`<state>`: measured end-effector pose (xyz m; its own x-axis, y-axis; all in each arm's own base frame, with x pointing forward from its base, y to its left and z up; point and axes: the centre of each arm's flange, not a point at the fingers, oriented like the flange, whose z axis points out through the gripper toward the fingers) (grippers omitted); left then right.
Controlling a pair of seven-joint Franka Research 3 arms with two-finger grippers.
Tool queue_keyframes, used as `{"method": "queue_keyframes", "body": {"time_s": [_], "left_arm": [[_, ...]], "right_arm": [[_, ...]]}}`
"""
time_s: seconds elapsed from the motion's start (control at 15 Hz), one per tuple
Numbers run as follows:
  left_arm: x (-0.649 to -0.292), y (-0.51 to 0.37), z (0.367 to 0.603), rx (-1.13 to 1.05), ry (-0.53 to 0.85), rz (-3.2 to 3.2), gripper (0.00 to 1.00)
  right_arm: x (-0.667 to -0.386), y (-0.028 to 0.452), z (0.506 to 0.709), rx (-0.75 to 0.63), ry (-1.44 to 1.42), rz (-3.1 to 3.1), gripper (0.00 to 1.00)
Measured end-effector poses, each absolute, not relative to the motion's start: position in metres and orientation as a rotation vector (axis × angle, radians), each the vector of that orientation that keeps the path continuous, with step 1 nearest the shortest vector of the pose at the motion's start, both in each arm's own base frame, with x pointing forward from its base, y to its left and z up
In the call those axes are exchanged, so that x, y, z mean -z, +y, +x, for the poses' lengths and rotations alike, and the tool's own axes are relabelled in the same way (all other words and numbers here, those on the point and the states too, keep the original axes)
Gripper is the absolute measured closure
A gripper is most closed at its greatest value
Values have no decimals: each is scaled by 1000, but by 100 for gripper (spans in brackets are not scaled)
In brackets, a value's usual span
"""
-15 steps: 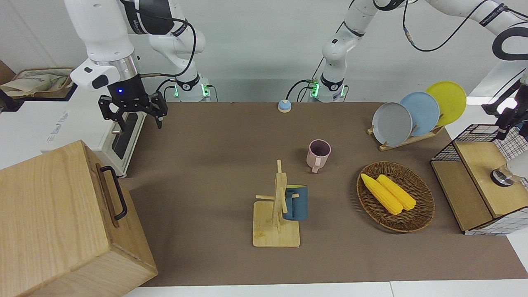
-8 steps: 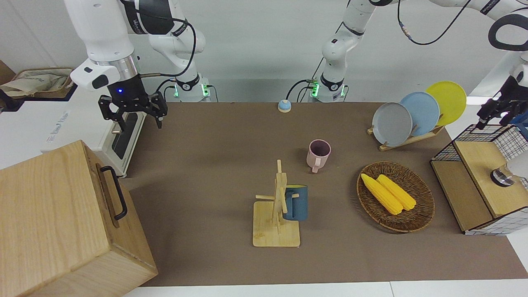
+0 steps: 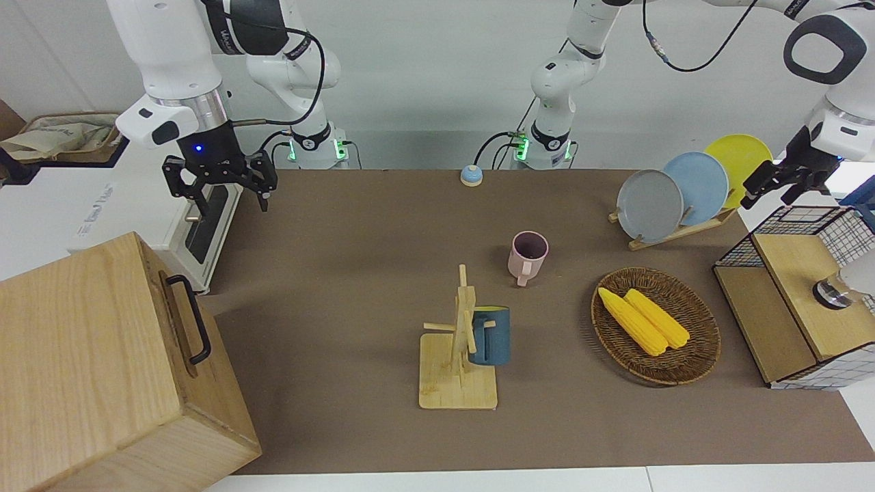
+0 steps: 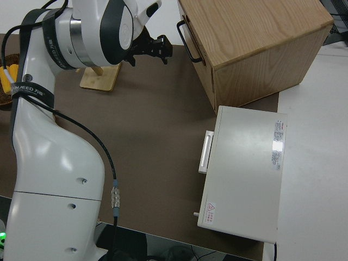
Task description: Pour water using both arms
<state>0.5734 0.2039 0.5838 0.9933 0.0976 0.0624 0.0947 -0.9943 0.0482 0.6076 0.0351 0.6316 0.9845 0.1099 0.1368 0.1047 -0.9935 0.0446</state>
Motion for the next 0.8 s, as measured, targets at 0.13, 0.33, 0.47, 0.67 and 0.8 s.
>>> {"method": "queue_keyframes", "body": {"time_s": [0.13, 0.33, 0.47, 0.67, 0.8], "left_arm": [[-587, 171, 577, -51, 84, 3117, 0], [-588, 102, 589, 2, 71, 3148, 0], [-586, 52, 594, 27, 36, 3158, 0], [-583, -11, 593, 75, -73, 3163, 0], [-580, -37, 588, 131, -135, 3162, 0]], "right_arm": [[-632, 35, 608, -217, 167, 3092, 0], [-632, 35, 607, -217, 167, 3092, 0], [-632, 35, 607, -217, 167, 3092, 0], [-632, 35, 607, -217, 167, 3092, 0], [-632, 35, 607, -217, 167, 3092, 0]]}}
